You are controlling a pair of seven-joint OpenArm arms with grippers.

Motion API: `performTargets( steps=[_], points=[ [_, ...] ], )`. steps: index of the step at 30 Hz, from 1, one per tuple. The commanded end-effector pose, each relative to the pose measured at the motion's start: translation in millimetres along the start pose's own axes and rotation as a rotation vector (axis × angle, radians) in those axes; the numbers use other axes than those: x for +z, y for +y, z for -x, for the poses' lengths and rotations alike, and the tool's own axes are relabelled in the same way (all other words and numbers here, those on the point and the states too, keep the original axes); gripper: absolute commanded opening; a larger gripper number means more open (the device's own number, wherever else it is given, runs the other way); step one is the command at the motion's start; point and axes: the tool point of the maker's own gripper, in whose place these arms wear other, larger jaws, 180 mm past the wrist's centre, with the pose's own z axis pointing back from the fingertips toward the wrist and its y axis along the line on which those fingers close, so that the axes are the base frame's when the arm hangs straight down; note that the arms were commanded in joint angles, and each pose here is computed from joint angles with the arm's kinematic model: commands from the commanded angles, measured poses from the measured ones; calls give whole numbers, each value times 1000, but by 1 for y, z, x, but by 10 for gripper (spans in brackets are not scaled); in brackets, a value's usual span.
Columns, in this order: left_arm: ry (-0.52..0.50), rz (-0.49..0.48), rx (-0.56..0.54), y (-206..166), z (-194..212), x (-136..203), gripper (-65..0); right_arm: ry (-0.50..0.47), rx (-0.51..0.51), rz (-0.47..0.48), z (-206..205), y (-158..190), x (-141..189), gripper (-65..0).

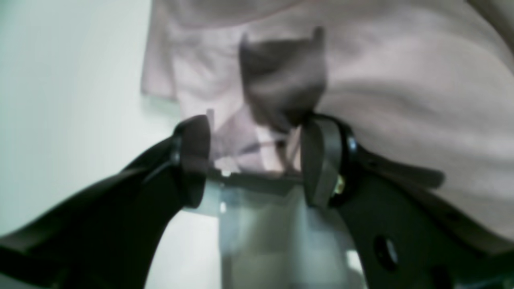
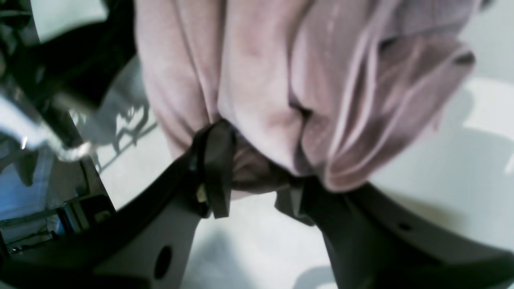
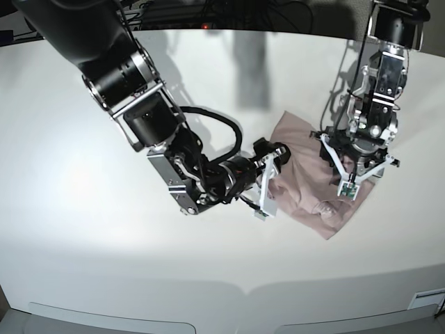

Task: Fold the T-shirt properly
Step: 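Tuck and flatten the bundle's edges with both grippers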

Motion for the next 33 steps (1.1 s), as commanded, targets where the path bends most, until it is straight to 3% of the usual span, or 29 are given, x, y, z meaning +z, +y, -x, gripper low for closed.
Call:
performTargets(
  steps=[1, 9, 16, 23, 26, 29, 33],
  points=[
    [-20, -24, -7, 10, -8, -2, -312, 56, 43, 38, 3, -5, 8, -426],
    [6, -33, -21, 24, 0, -24, -312, 0, 113, -16, -13, 24, 12, -426],
    [-71, -54, -13, 36, -38, -25, -312, -66, 116, -95, -28, 45, 17, -426],
    [-85, -63, -10, 41, -49, -25, -312, -175, 235, -84, -64, 67, 42, -425],
    [-71, -62, -10, 41, -46, -25, -312, -253, 270, 9, -86, 53, 65, -425],
    [-69, -62, -10, 41, -46, -25, -312, -327, 238, 63, -102, 35, 89, -425],
    [-59, -61, -8, 41, -44, -25, -312, -436, 209, 266, -114, -15, 117, -426]
  ],
)
